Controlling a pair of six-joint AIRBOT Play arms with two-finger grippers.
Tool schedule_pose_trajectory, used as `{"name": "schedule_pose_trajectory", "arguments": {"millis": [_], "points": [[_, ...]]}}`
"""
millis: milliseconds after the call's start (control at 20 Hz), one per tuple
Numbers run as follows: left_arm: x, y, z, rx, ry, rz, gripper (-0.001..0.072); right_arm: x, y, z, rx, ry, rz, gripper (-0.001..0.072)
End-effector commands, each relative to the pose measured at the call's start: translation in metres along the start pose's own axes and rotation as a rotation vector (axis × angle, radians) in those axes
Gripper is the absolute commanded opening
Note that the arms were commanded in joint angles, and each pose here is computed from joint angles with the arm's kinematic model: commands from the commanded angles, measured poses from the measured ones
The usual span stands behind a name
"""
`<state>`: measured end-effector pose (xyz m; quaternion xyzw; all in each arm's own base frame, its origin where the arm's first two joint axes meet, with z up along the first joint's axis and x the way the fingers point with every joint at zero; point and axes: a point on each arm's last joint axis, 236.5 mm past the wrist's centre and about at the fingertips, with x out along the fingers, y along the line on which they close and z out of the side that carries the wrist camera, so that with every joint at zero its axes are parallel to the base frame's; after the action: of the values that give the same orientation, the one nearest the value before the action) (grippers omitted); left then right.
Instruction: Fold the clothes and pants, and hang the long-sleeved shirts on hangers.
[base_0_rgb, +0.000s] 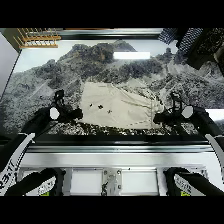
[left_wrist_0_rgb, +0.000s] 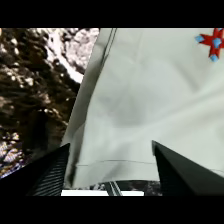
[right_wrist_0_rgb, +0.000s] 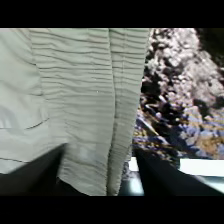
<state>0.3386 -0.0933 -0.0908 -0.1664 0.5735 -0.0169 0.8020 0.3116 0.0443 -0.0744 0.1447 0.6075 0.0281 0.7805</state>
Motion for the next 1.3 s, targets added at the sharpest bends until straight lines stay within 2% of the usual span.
{"name": "schedule_pose_trajectory", "arguments": {"millis": [0,200,250,300,350,700,1000,1050,1100,1200,1250], "points": [[-0.022,-0.006,0.012,0.026,0.039,-0.006,0.056,-0.036,0.01,0.018,-0.027,-0.053,0.04,0.0666],[-0.072,-0.021,0.047,0.036,-0.045,-0.043,0.0559,-0.085,-0.033,0.038,0.032,-0.147,0.015,0.0666],[-0.08,-0.028,0.052,0.042,-0.08,-0.058,0.0513,-0.082,-0.046,0.035,0.068,-0.126,0.026,0.0667],[-0.085,-0.034,0.053,0.058,-0.1,-0.069,0.024,-0.075,-0.053,0.032,0.104,-0.103,0.066,0.0667],[-0.087,-0.041,0.052,0.074,-0.115,-0.081,-0.0001,-0.065,-0.055,0.032,0.13,-0.088,0.118,0.0667],[-0.064,-0.094,0.006,0.188,-0.036,-0.135,0.0003,0.02,-0.035,0.022,0.249,0.087,0.397,0.0655],[-0.038,-0.119,-0.011,0.201,-0.002,-0.153,0.0003,0.048,-0.004,0.022,0.263,0.119,0.441,0.0649],[-0.036,-0.125,-0.011,0.2,0.004,-0.162,0.0003,0.049,0.003,0.023,0.255,0.116,0.446,0.0532],[-0.035,-0.13,-0.01,0.193,0.012,-0.172,0.0003,0.051,0.009,0.025,0.246,0.111,0.448,0.0367],[-0.033,-0.142,-0.002,0.176,0.014,-0.195,0.0003,0.052,0.016,0.025,0.225,0.108,0.45,0.0151],[-0.033,-0.147,0.003,0.178,0.015,-0.198,0.0003,0.05,0.017,0.025,0.221,0.105,0.45,0.0086]]}}
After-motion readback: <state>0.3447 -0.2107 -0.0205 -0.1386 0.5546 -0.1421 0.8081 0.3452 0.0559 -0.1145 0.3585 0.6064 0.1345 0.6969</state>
